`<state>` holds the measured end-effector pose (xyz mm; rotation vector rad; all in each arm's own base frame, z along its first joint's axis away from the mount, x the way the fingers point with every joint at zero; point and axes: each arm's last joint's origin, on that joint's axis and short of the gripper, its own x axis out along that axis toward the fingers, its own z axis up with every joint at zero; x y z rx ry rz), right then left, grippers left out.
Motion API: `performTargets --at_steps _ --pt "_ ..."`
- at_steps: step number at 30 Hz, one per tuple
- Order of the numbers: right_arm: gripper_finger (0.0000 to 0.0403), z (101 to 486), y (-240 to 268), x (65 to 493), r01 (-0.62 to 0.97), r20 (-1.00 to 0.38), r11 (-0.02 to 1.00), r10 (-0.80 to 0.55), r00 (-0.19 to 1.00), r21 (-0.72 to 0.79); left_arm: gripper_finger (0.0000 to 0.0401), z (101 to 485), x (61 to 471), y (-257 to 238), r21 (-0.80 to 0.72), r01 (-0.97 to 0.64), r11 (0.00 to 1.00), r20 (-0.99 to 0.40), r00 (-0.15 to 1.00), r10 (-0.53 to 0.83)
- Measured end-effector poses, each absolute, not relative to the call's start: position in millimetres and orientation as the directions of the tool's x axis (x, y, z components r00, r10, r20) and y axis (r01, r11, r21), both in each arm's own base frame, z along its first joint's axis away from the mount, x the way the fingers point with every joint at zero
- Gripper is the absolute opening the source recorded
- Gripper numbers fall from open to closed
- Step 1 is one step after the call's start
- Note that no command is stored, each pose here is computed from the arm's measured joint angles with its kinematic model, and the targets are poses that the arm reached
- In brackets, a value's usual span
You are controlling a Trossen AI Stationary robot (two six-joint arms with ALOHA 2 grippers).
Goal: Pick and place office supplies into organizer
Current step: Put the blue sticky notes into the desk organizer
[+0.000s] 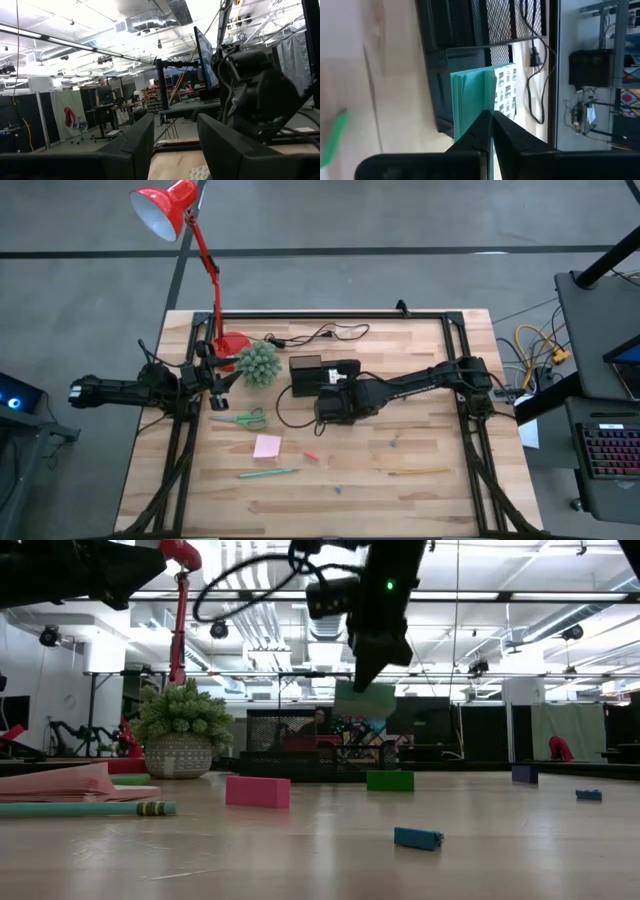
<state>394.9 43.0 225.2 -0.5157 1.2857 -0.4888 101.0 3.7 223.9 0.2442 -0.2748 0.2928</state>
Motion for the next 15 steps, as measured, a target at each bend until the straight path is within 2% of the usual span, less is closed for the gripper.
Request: performTargets --at_steps 15 --pt "0.0008 197.6 10.6 397.9 0.049 -0.759 0.782 -0.617 0.209 -0.622 0.0139 224.0 100.8 3.7 0.195 -0.316 0.928 0.302 0.92 0.25"
